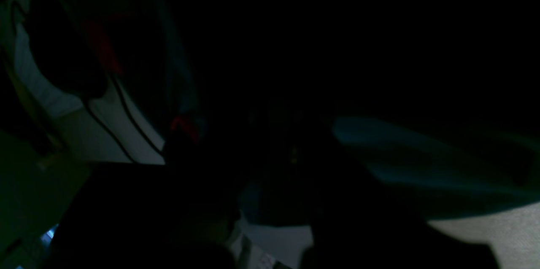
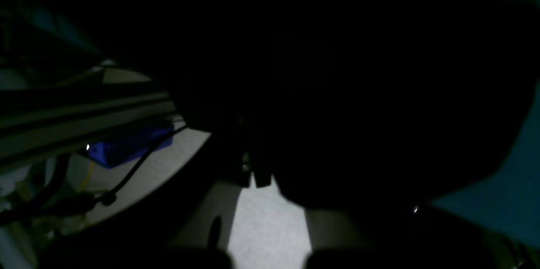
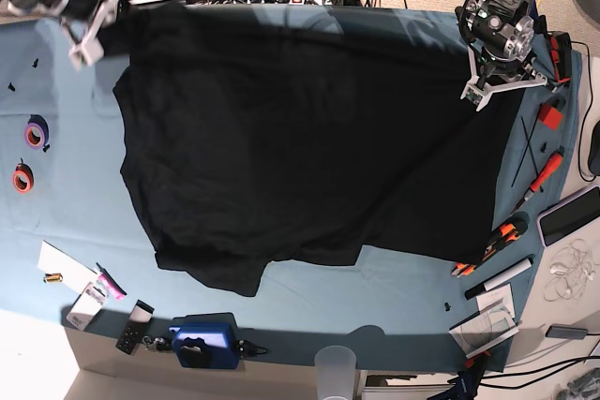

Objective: Layout the t-shirt on the table in an organized manner, then fold the t-shirt properly
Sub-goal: 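Release the shoulders and raise both grippers off the shirt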

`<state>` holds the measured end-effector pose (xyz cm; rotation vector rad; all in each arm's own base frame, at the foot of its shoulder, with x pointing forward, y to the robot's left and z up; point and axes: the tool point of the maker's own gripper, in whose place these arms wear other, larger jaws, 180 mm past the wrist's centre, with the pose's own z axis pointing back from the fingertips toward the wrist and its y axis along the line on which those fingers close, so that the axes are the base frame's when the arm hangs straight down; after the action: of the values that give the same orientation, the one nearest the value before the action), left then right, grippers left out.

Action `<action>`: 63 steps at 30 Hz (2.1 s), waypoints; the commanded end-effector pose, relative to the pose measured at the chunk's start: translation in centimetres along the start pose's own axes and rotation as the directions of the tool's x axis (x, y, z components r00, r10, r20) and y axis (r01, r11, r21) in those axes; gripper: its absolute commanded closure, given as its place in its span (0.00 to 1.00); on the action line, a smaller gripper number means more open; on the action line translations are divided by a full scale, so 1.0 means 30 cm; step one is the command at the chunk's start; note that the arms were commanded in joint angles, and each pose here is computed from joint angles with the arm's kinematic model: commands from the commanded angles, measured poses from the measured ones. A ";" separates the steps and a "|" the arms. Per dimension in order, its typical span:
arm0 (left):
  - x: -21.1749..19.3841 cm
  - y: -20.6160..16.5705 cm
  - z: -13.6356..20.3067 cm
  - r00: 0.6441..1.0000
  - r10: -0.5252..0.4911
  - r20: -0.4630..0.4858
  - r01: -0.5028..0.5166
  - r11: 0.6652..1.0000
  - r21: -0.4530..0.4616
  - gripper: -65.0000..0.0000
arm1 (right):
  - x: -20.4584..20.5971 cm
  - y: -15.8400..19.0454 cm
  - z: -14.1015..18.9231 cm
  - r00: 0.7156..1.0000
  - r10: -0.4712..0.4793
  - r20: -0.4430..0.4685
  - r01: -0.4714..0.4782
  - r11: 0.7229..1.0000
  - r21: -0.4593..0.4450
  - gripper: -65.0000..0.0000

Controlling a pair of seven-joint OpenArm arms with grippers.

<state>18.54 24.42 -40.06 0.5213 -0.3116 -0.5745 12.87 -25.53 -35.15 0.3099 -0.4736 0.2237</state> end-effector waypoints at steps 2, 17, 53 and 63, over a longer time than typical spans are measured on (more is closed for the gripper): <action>0.007 0.062 0.007 1.000 -0.021 0.016 0.020 0.997 0.075 1.00 | 0.045 -0.028 0.020 0.999 0.029 0.025 -0.028 0.999 -0.034 1.00; 0.112 0.051 0.050 0.983 -0.073 0.168 0.065 0.996 0.055 1.00 | 0.150 -0.045 0.018 0.993 0.059 0.105 -0.054 0.997 -0.050 1.00; 0.300 0.150 0.086 0.964 0.017 0.264 -0.022 1.000 0.013 0.51 | 0.363 -0.178 0.051 0.971 0.149 0.189 -0.097 0.961 -0.258 1.00; 0.391 0.118 0.165 0.911 0.018 0.412 0.000 0.999 -0.044 0.51 | 0.362 -0.179 0.051 0.971 0.148 0.188 -0.097 0.961 -0.258 1.00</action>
<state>26.71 17.74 -33.57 0.3260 -0.6713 -0.6876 22.57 -29.07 -31.11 0.0766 -0.6837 0.2400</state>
